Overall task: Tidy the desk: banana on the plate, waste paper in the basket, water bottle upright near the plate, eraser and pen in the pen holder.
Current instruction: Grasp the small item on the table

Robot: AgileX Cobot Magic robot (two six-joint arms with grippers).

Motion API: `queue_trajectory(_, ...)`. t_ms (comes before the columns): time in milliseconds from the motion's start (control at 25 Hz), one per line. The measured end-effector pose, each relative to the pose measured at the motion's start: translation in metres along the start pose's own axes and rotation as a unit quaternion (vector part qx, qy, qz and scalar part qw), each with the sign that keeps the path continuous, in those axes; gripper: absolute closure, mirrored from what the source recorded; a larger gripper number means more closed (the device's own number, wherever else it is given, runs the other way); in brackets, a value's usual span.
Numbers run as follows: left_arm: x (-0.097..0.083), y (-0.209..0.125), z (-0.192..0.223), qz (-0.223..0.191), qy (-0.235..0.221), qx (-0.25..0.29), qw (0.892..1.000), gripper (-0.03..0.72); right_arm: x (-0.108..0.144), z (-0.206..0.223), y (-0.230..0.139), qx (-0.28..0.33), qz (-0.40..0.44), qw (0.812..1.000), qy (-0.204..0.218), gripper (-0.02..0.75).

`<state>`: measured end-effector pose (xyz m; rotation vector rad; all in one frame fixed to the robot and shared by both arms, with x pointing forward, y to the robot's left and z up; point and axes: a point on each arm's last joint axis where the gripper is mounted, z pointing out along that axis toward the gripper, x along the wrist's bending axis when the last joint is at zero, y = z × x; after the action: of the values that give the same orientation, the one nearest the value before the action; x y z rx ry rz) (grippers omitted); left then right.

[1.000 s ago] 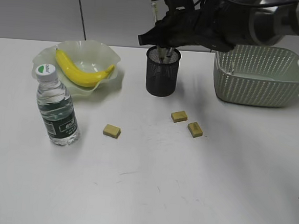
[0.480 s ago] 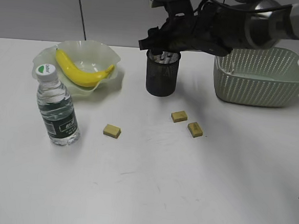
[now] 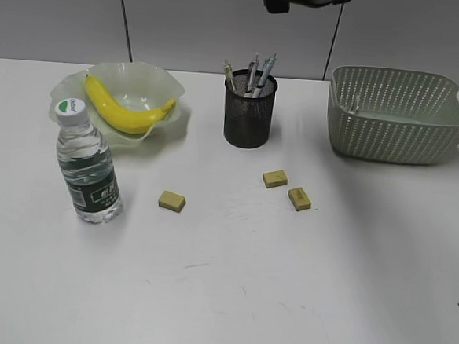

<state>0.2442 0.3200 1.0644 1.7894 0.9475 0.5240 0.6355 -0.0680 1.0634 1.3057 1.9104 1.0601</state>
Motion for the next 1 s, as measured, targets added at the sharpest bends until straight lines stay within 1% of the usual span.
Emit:
queue_trajectory(120, 0.0, 0.0, 0.0, 0.0, 0.0, 0.0, 1.0, 0.424, 0.002, -0.035, 0.011, 0.033, -0.04, 0.999, -0.002, 0.219)
queue_trajectory(240, 0.0, 0.0, 0.0, 0.0, 0.0, 0.0, 1.0, 0.424, 0.001, -0.068, 0.014, 0.08, -0.062, 0.995, -0.005, 0.22)
queue_trajectory(400, 0.0, 0.0, 0.0, 0.0, -0.001, 0.0, 1.0, 0.424, 0.0, -0.115, 0.003, 0.098, -0.076, 0.992, 0.017, 0.259)
queue_trajectory(560, 0.0, 0.0, 0.0, -0.001, -0.001, 0.0, 1.0, 0.424, -0.007, -0.165, -0.03, 0.111, -0.069, 0.991, 0.04, 0.309)
queue_trajectory(680, 0.0, 0.0, 0.0, -0.001, -0.001, 0.0, 1.0, 0.424, -0.02, -0.201, -0.06, 0.117, -0.064, 0.99, 0.043, 0.334)
queue_trajectory(760, 0.0, 0.0, 0.0, -0.001, -0.001, 0.0, 1.0, 0.424, -0.03, -0.224, -0.083, 0.127, -0.062, 0.989, 0.041, 0.338)
queue_trajectory(880, 0.0, 0.0, 0.0, -0.001, -0.001, 0.0, 1.0, 0.424, -0.044, -0.262, -0.112, 0.124, -0.054, 0.99, 0.039, 0.341)
queue_trajectory(1000, 0.0, 0.0, 0.0, -0.001, -0.001, 0.0, 1.0, 0.425, -0.058, -0.3, -0.14, 0.102, -0.041, 0.993, 0.039, 0.344)
